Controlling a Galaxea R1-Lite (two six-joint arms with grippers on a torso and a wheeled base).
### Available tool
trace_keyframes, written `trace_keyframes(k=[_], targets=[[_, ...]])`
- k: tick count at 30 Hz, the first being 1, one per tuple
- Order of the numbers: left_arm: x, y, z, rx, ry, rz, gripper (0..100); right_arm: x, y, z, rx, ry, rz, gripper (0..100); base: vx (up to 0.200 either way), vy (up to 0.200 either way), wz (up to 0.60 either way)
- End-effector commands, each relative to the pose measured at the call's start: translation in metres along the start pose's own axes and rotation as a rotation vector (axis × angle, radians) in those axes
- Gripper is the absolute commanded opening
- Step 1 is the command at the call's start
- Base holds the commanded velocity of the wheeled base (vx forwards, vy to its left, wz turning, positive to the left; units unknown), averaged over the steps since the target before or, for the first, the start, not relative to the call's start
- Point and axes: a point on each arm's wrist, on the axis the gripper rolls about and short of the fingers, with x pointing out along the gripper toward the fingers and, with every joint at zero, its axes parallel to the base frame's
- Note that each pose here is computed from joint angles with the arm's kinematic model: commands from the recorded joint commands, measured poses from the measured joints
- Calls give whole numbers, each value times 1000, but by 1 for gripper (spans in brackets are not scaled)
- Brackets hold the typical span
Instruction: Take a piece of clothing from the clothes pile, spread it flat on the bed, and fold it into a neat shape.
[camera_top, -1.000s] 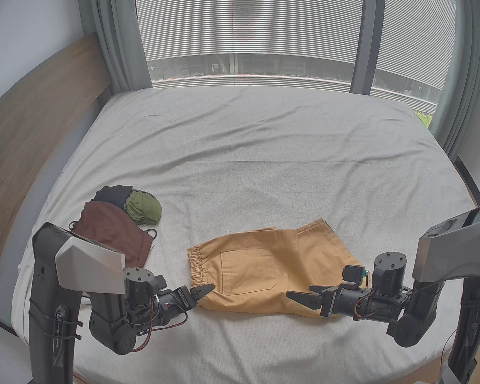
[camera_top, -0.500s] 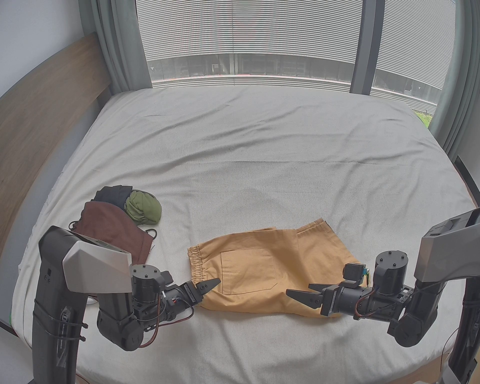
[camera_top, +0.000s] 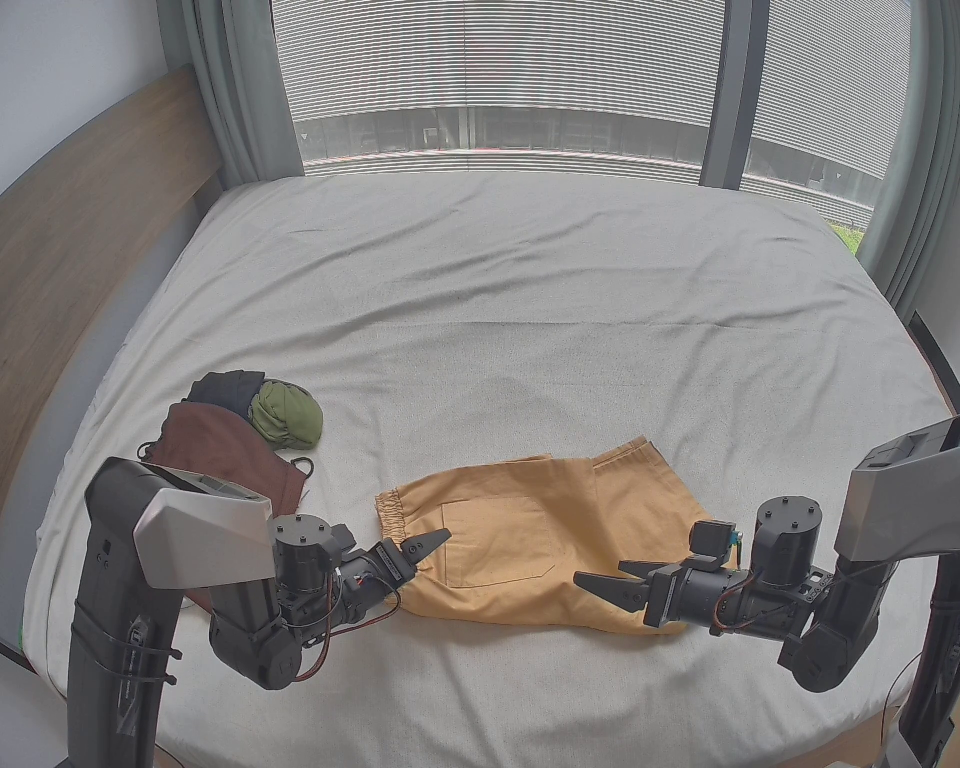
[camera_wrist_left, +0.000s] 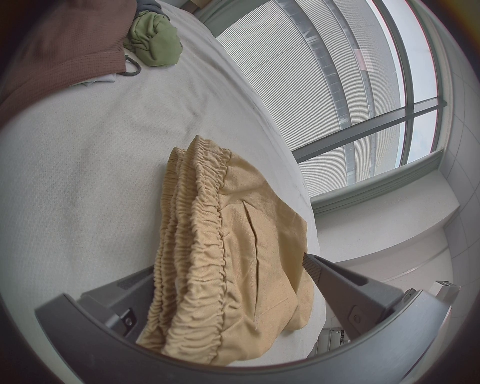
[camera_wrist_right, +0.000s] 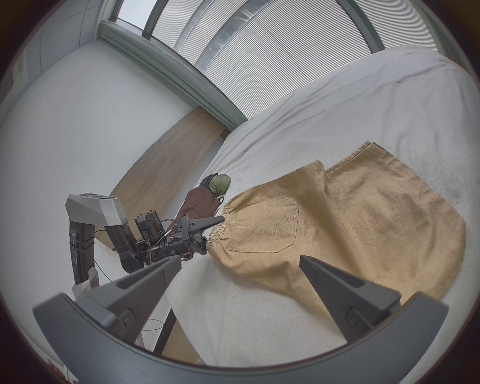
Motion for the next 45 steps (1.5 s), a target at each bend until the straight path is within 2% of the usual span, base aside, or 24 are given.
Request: trace_keyframes(k=[1,11,12,21,27,31,45], targets=[[3,0,1,-1,-7,-8,100,0,0,0,0,-1,1,100,0,0,0],[3,0,1,-1,-7,-9,100,0,1,0,-2,-1,4,100,0,0,0],[3,0,1,-2,-7,-9,0,0,1,0,-1,0,3,100,0,0,0],[2,-1,7,-48,-27,-10,0,1,1,-1,0,4,3,100,0,0,0],[-10,10,15,-59,-78,63,0,0,-1,0,2,1,-4,100,0,0,0],[-25,8,23,-69,-93,73,0,1,-1,-1,2,4,-1,100,0,0,0],[-55,3,21,-87,-80,129,0,1,-2,-1,3,2,-4,100,0,0,0]])
